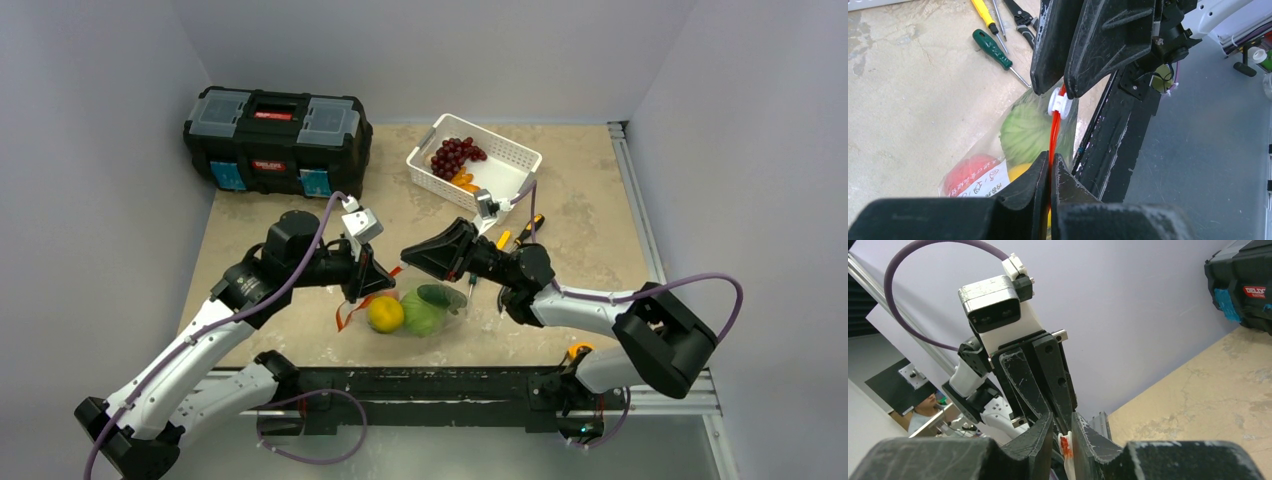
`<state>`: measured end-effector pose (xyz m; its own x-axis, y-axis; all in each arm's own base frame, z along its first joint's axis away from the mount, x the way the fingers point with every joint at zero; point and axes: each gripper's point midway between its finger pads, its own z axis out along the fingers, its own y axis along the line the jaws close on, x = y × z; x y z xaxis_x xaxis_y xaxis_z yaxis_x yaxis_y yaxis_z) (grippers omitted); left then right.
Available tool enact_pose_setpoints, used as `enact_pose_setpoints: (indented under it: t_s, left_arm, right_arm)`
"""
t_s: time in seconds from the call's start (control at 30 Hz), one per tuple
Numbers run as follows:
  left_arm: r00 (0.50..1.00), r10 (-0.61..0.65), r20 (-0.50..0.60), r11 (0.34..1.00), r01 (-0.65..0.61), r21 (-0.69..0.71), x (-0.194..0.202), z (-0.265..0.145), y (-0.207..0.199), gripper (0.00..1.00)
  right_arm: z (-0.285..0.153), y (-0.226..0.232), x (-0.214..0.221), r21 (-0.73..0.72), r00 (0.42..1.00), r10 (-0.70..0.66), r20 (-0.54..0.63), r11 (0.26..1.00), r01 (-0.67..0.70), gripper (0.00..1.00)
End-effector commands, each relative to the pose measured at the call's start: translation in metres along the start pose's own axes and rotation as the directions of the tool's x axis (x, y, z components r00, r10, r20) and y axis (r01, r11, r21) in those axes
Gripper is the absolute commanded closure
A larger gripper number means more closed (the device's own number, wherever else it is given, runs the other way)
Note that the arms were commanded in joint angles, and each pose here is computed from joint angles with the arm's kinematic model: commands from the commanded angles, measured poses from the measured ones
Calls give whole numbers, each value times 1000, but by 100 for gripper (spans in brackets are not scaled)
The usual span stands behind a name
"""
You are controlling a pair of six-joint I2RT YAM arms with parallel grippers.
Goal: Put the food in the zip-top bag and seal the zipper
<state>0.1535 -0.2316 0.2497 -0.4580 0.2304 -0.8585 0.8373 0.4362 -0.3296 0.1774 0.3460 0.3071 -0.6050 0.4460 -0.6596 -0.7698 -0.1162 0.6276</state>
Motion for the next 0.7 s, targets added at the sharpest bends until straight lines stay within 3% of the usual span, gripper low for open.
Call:
enact_pose_setpoints:
  t_s: [0.0, 0.13, 0.33, 0.67]
  left_arm:
    - [999, 14, 44, 1000, -14, 17, -10, 0, -1, 100]
    - [999, 12, 47, 1000, -13, 20, -10, 0, -2, 100]
    - [998, 11, 54, 1000, -12, 22, -12, 0, -3, 100]
    - [998, 4, 62, 1000, -5, 23, -14, 0, -2, 100]
  right_arm:
    - [0, 11, -17, -22, 997, -20, 78, 1000, 21, 83]
    - [1, 10, -15, -26, 997, -18, 70, 999, 20, 95]
    - [-1, 10, -12, -35, 998, -23, 63, 999, 25, 82]
    - [-2, 9, -5, -31, 999, -29, 45, 999, 31, 86]
